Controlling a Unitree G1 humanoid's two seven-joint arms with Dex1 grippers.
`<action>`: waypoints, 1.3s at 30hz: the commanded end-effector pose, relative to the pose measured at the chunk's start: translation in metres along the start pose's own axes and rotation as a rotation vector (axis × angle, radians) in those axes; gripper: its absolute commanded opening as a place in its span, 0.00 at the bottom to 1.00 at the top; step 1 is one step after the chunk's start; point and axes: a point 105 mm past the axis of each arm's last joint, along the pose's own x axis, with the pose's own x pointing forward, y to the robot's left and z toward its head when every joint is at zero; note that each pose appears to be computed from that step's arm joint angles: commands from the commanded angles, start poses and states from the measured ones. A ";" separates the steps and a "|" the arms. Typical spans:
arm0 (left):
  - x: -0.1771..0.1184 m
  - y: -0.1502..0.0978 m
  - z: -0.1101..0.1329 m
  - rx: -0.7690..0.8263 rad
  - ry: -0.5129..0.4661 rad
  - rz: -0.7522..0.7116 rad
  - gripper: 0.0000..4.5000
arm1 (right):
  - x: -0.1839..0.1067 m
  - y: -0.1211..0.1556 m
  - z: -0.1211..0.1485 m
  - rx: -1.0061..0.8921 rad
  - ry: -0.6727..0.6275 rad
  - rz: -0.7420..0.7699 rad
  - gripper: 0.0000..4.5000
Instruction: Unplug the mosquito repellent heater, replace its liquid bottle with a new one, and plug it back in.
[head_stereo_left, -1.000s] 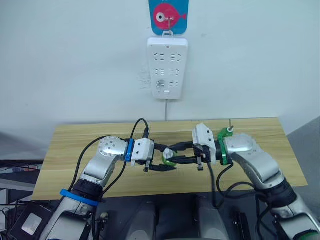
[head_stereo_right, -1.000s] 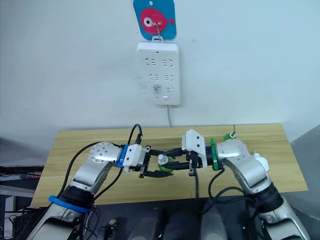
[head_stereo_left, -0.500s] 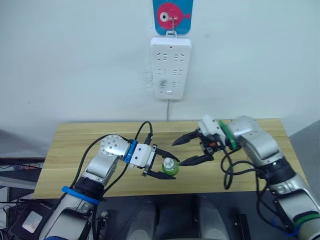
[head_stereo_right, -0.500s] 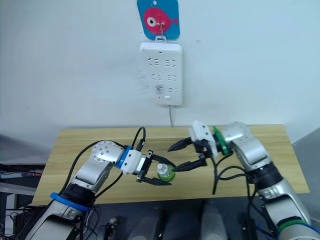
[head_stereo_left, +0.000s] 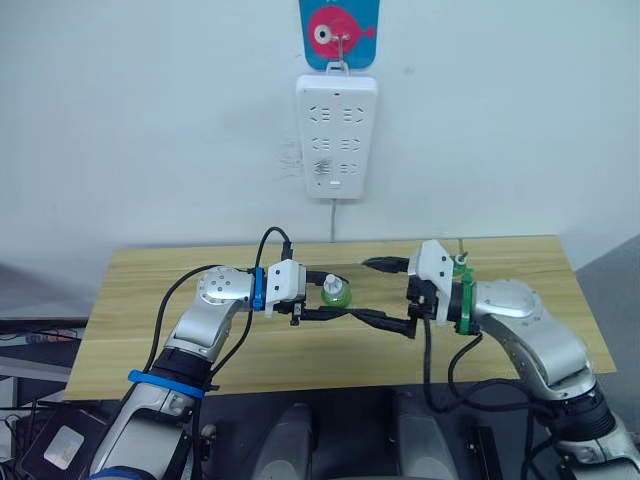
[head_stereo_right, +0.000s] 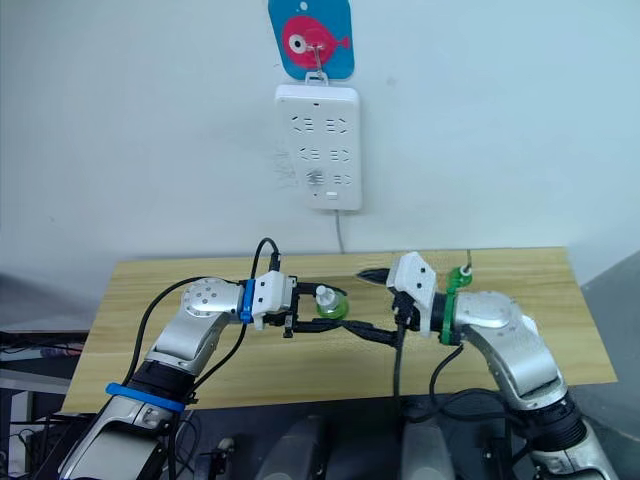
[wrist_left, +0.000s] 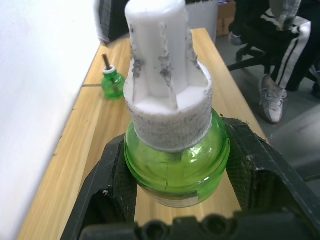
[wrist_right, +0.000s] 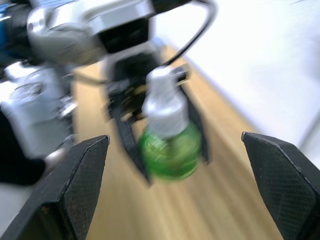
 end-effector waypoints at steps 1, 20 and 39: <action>0.001 0.002 0.006 0.021 -0.018 0.004 0.50 | 0.015 0.007 0.012 -0.027 -0.031 -0.025 0.99; 0.008 -0.011 0.005 0.010 -0.026 -0.049 0.50 | -0.019 -0.007 0.008 -0.064 0.031 -0.039 0.99; 0.013 -0.011 0.006 0.009 -0.029 -0.060 0.50 | 0.042 -0.009 0.014 -0.088 -0.048 -0.081 0.99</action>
